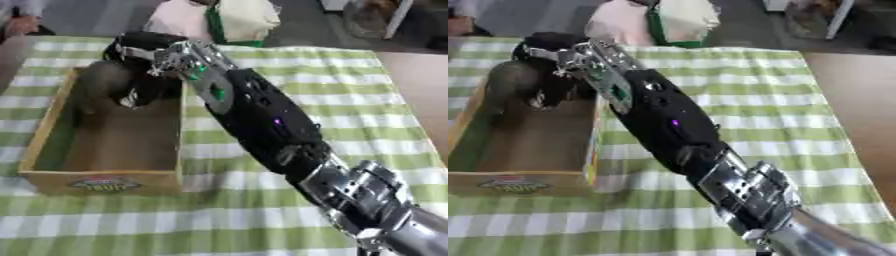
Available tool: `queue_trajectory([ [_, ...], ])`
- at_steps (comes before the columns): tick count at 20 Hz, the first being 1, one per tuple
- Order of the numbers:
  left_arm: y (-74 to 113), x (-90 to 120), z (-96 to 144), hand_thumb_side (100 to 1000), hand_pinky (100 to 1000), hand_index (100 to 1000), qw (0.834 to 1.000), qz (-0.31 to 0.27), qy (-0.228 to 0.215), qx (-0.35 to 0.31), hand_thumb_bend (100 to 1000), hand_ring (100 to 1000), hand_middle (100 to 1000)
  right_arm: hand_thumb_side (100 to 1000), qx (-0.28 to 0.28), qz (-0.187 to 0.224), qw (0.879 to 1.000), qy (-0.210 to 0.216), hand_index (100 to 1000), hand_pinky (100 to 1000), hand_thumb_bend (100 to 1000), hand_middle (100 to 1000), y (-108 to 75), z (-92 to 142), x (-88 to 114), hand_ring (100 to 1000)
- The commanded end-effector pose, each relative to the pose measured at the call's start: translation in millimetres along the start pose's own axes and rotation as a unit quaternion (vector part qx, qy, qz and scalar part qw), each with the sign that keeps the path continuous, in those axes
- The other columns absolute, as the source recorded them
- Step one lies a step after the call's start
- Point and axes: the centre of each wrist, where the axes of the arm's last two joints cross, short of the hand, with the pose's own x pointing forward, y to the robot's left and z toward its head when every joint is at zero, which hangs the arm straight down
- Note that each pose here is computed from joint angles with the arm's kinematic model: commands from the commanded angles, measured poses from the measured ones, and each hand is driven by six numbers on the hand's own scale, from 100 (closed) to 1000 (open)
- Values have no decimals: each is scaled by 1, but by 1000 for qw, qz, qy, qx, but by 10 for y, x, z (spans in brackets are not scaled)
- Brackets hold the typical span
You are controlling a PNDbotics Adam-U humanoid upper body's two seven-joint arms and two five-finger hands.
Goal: Pick up objects on the table and place them in the box.
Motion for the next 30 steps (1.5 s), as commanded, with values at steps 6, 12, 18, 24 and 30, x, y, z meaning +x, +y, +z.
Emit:
queue_trajectory([
  [6, -35, 61, -70, 751, 450, 778, 1000, 8, -19, -5, 252, 560, 669, 240, 34, 59, 998, 2, 416, 739, 100, 306, 188, -126, 17, 548],
  [12, -39, 61, -69, 754, 450, 777, 1000, 9, -17, -5, 254, 560, 669, 122, 77, 80, 994, -5, 736, 806, 100, 686, 290, -182, 24, 755],
  [18, -38, 59, -63, 754, 450, 777, 1000, 9, -16, -6, 257, 560, 669, 719, 115, 88, 989, -31, 976, 920, 100, 911, 165, -187, 57, 962],
  [24, -34, 58, -61, 752, 450, 778, 1000, 8, -15, -8, 260, 561, 668, 715, 112, 91, 988, -49, 1000, 951, 281, 951, -65, -143, 107, 993],
  [30, -32, 59, -63, 748, 451, 778, 1000, 7, -16, -9, 262, 561, 668, 685, 88, 86, 991, -57, 1000, 957, 335, 962, -220, -88, 139, 1000],
])
